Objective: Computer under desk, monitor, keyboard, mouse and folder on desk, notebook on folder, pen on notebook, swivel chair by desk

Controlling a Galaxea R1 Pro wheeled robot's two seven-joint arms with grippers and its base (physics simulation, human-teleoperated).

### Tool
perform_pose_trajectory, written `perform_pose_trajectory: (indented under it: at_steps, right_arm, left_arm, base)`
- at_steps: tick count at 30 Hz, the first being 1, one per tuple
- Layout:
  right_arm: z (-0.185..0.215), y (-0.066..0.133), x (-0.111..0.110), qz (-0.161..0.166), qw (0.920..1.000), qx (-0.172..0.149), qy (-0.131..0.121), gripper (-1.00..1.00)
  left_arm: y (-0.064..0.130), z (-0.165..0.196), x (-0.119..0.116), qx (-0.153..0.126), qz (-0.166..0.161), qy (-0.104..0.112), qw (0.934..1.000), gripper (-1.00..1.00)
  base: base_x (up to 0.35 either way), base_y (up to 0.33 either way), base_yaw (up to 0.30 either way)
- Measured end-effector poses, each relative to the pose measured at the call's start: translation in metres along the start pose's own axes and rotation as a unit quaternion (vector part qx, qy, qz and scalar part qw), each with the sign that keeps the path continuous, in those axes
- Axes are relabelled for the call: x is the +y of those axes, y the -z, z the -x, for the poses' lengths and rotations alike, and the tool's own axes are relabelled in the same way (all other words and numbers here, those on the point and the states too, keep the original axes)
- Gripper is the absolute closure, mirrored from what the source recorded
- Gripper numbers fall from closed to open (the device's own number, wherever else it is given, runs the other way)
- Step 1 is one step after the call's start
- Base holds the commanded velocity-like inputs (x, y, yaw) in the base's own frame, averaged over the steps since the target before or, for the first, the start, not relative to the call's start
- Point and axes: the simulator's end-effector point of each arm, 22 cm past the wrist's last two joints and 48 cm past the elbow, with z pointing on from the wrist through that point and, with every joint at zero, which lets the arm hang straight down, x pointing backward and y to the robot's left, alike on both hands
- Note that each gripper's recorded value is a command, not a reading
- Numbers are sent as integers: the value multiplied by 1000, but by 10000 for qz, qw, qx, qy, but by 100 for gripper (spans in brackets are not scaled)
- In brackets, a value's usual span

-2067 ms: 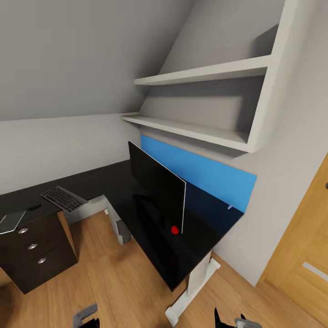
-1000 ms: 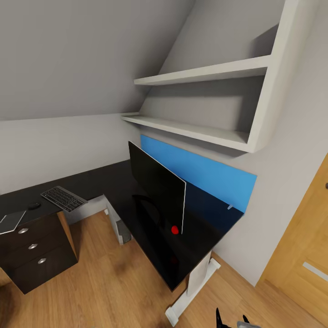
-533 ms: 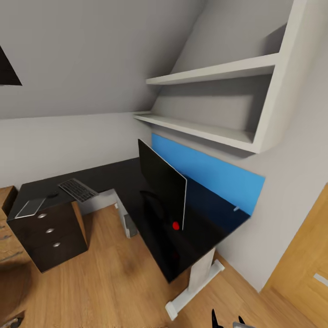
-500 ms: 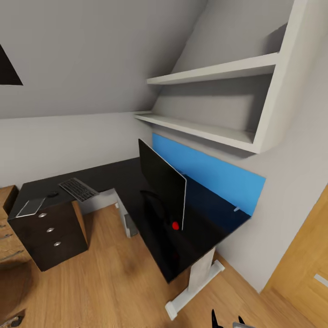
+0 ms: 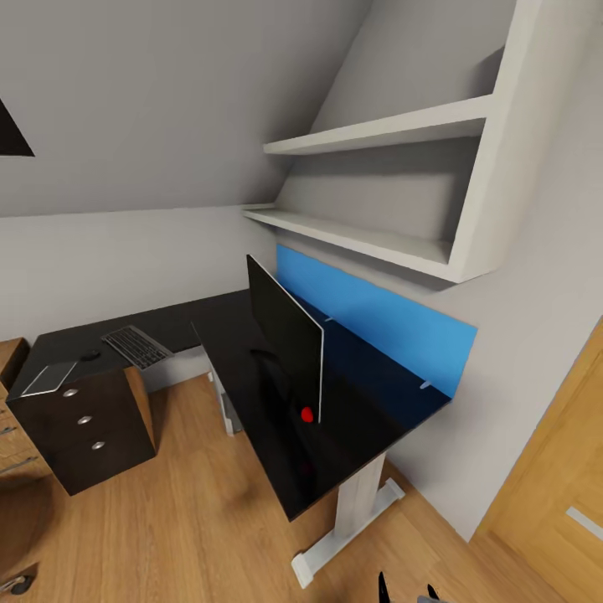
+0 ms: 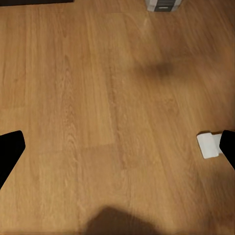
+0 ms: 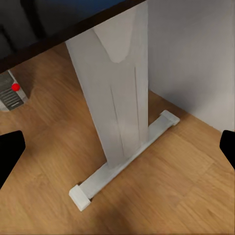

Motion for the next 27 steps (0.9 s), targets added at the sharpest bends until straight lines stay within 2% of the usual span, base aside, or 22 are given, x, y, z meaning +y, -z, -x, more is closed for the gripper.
perform_pose_trajectory:
  at_steps: [11, 27]
  right_arm:
    - [-13, 6, 9, 38, 9999, 147, -16, -100]
    - [-24, 12, 15, 48, 9996, 286, -36, -100]
  left_arm:
    - [0, 0, 0, -7, 2, 0, 10000, -100]
    - [0, 0, 0, -5, 2, 0, 10000, -100]
  base:
    - [0, 0, 37]
    - [0, 0, 261]
